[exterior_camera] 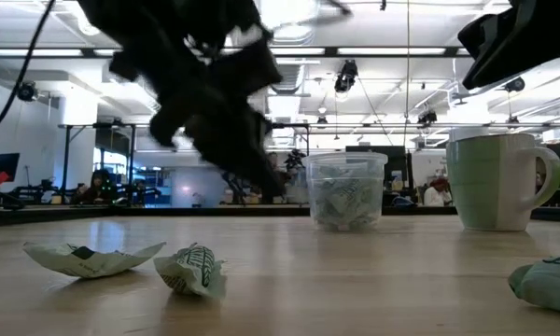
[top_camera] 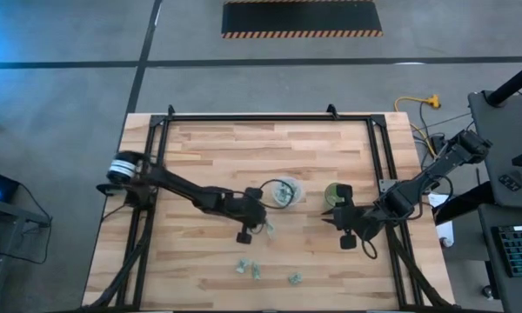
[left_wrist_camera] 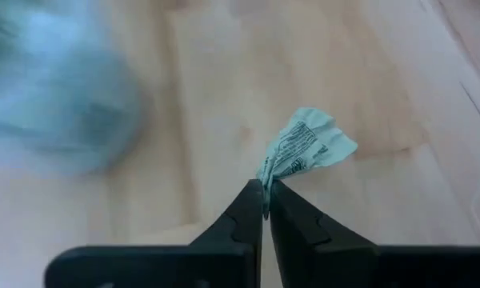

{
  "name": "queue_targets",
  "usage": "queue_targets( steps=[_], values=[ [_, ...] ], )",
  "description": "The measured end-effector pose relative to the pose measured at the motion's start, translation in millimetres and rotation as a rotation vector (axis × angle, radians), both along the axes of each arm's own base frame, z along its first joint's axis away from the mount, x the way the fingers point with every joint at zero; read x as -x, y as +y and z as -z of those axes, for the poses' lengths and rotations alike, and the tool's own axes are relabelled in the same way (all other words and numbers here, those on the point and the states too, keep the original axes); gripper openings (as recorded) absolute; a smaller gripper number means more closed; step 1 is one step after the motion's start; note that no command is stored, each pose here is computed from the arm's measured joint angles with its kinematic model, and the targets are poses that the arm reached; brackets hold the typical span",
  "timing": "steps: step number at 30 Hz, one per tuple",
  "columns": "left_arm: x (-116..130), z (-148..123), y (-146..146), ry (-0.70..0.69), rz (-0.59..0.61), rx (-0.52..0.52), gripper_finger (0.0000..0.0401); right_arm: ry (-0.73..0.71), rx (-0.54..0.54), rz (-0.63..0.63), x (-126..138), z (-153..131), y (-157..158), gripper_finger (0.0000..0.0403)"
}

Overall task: Pick and place Stevia / Truvia into bins
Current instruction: Put the green stevia packet into the transparent container

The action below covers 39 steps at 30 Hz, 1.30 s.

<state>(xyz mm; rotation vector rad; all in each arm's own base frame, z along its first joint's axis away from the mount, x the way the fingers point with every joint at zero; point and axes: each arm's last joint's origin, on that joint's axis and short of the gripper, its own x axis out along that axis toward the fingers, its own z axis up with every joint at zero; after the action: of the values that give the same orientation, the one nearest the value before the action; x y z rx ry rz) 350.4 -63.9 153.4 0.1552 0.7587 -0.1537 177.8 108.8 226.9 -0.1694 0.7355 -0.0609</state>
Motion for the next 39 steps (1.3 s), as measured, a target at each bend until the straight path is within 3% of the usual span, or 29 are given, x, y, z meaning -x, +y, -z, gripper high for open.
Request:
queue_targets(
  steps=[5,8,13,27,33,39],
  values=[
    [10,-41,7,-0.132,-0.127,-0.094,0.0001,0.003,0.004,-0.002,0,1,0,0.0057],
    [14,-63,12,-0.242,-0.211,-0.200,0.0001,0.004,0.004,-0.002,0,2,0,0.0057],
    [9,-79,25,-0.359,-0.246,-0.263,0.0001,0.003,0.004,-0.002,0,2,0,0.0057],
    [-31,-51,43,-0.272,-0.206,-0.266,0.0000,-0.004,-0.004,0.001,0,1,0,0.0057],
    [-34,-50,48,-0.256,-0.201,-0.298,0.0000,-0.004,-0.003,0.001,0,1,0,0.0057],
    [-34,-49,48,-0.243,-0.165,-0.344,0.0047,-0.002,-0.002,0.001,0,1,0,0.0056]
  ],
)
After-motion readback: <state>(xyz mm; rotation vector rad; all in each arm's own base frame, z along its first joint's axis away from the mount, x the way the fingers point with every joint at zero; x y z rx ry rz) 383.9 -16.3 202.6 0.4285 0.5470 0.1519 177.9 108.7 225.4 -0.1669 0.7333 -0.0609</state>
